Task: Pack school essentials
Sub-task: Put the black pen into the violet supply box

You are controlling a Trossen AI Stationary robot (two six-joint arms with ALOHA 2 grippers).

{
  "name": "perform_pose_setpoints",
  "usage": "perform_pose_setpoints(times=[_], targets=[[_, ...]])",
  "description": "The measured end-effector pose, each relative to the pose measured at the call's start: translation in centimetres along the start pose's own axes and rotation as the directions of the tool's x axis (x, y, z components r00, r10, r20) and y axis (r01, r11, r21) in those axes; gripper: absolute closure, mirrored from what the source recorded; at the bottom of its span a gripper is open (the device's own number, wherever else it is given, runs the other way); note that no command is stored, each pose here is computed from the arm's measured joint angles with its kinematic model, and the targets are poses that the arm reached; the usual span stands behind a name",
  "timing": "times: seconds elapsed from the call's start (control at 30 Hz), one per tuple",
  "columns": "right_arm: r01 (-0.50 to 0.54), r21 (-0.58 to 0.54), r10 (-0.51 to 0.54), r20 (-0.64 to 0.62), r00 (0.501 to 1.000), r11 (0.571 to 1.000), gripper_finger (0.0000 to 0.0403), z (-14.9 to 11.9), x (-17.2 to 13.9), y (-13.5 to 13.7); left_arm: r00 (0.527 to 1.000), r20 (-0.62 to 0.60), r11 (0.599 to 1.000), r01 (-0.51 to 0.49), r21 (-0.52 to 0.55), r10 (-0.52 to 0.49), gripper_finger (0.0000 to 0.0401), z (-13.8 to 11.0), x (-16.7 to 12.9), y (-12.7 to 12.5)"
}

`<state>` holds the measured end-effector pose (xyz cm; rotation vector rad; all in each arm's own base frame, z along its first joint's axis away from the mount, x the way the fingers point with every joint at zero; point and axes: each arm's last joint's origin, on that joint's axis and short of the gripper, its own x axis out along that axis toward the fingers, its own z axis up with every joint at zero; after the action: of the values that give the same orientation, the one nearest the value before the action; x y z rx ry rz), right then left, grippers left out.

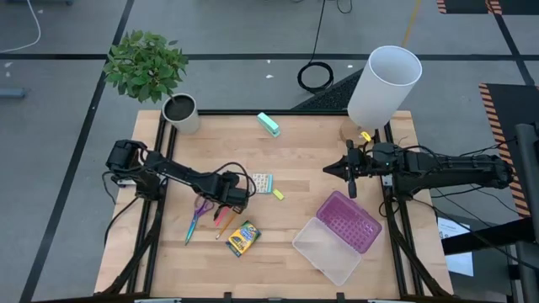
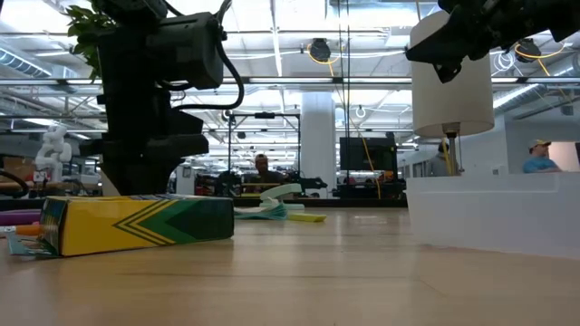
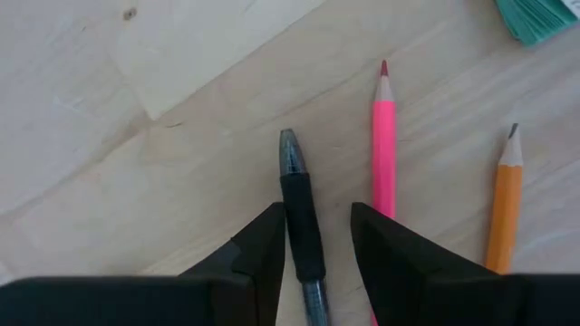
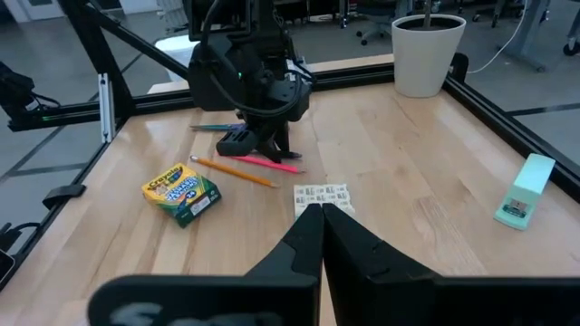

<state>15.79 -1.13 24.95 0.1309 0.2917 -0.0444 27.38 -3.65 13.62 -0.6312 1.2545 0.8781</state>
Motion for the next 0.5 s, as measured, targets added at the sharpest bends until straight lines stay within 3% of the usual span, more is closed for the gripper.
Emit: perform_pose_setpoints(times=[0.5], targets=[[-0.008,-0.002,0.008,-0.001,1.0,1.0,0.0403,0.0,0.0,0.11,1.0,-0.005,0.999,-0.004,-0.033,0.003,0.027,-0.04,0.04,0.04]])
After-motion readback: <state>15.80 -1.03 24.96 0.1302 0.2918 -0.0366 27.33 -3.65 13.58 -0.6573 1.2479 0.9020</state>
